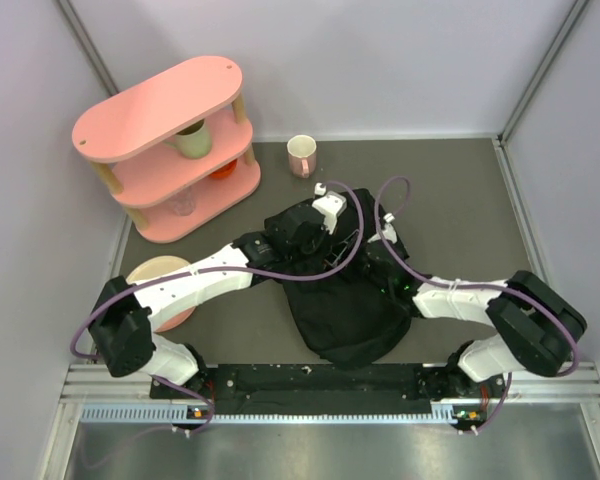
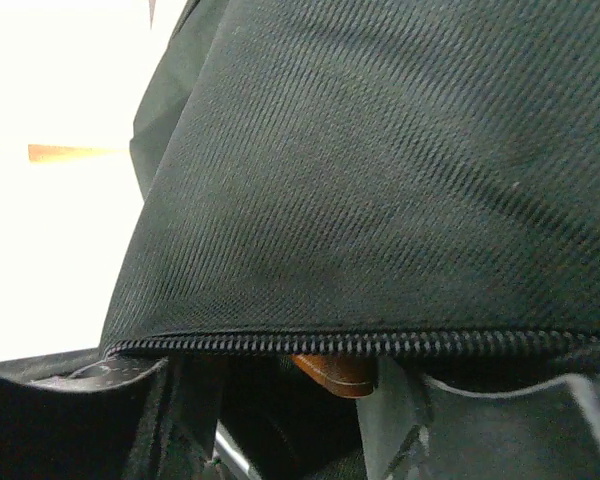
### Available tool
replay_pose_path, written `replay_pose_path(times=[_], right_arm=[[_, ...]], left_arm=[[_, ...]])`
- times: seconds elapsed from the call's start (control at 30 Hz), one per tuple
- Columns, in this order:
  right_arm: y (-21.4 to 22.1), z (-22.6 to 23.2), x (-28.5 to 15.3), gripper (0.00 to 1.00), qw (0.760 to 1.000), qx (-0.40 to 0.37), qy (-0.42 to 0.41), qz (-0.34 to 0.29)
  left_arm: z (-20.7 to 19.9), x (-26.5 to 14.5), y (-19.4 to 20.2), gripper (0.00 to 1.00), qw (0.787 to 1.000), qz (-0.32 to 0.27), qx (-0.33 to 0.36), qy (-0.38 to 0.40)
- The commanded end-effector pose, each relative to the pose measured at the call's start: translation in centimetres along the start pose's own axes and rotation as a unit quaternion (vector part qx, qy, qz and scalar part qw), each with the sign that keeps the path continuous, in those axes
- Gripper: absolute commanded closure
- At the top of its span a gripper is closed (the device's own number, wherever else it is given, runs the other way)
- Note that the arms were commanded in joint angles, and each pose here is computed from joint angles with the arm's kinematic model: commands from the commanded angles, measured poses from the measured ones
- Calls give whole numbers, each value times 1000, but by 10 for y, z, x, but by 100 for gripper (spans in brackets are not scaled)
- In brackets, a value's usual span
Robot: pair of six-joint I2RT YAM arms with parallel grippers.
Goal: Pack the student bag
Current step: Place the personal item in the student bag.
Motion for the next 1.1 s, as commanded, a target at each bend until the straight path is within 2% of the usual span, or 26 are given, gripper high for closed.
replay_pose_path(times=[0.0, 0.23, 0.43, 0.57, 0.6, 0.63, 0.8, 0.83, 1.03, 1.07], right_arm=[[-5, 12, -12, 49, 1000, -6, -10, 23], [-9, 11, -27, 50, 999, 25, -26, 13], [-11, 4, -35, 63, 999, 45, -18, -2], [-13, -1, -40, 92, 998, 55, -7, -22], [-14, -2, -41, 98, 998, 55, -6, -24], [-15, -1, -43, 100, 998, 56, -9, -28], [-21, 3, -44, 100, 996, 65, -23, -60], [-24, 10, -43, 100, 993, 78, -46, -69], [-28, 30, -13, 100, 981, 121, -117, -94], [-24, 21, -1, 100, 983, 120, -106, -91]], left_arm=[[-1, -14, -15, 100, 999, -42, -8, -4], [-1, -14, -10, 100, 999, -36, -9, -2], [-1, -14, -11, 100, 999, -37, -8, -3], [-1, -13, -11, 100, 999, -37, -8, -2], [-1, -13, -11, 100, 999, -38, -8, -1], [-1, -12, -11, 100, 999, -36, -9, 0], [-4, -11, -12, 100, 999, -39, -9, 13], [-4, -12, -12, 100, 999, -39, -8, 16], [-7, -11, -17, 100, 999, -42, -6, 31], [-7, -10, -18, 100, 999, -42, -6, 32]])
Point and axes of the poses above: each gripper's point midway between its finger pads, its own x axis out along the fingers, its own z axis along the line the jaws close on, y = z × x, the point moved 10 cm from there along -x, back along the fingers, and after that the axes turned 7 degrees about x, right-handed, at the moved point
